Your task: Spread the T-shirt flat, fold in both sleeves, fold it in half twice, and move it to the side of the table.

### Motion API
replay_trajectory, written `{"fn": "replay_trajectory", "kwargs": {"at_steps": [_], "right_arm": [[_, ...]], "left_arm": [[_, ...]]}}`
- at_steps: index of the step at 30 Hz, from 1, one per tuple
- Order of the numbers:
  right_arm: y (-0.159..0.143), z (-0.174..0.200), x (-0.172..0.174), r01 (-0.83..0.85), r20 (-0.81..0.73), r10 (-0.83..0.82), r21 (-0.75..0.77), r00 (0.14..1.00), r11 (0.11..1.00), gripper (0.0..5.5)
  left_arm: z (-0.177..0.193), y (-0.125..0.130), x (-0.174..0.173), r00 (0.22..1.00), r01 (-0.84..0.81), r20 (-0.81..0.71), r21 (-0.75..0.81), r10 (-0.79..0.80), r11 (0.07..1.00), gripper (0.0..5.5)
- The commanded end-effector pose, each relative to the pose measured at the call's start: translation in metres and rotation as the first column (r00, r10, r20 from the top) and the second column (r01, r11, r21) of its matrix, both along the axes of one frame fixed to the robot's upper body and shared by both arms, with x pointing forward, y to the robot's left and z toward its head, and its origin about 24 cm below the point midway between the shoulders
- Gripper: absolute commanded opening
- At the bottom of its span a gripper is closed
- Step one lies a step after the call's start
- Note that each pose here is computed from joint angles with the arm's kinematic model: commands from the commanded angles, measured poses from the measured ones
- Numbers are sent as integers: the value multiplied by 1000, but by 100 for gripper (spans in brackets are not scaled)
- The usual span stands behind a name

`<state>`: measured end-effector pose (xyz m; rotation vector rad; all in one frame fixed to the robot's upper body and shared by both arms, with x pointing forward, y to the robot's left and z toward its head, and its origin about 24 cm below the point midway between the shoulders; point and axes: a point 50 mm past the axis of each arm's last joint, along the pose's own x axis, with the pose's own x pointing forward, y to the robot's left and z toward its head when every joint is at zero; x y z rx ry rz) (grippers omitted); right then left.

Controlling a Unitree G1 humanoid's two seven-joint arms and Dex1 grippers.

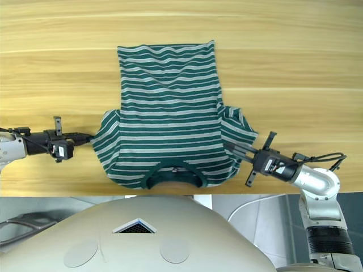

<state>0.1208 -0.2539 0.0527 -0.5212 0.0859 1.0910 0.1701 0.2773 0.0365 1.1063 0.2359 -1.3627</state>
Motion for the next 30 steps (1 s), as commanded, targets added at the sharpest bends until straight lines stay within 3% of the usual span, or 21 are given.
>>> {"fn": "replay_trajectory", "kwargs": {"at_steps": [1, 20, 30], "right_arm": [[-1, 1, 0, 0, 8, 0, 8, 1000, 1000, 0], [2, 2, 1, -10, 10, 10, 13, 1000, 1000, 0], [4, 1, 3, -16, 13, 16, 18, 1000, 1000, 0]], "left_arm": [[0, -5, -1, 1000, 27, -9, -2, -27, 1000, 2], [28, -28, 18, 991, 97, 101, -92, -88, 991, 2], [22, -67, 36, 978, 163, 152, -139, -141, 977, 2]]}}
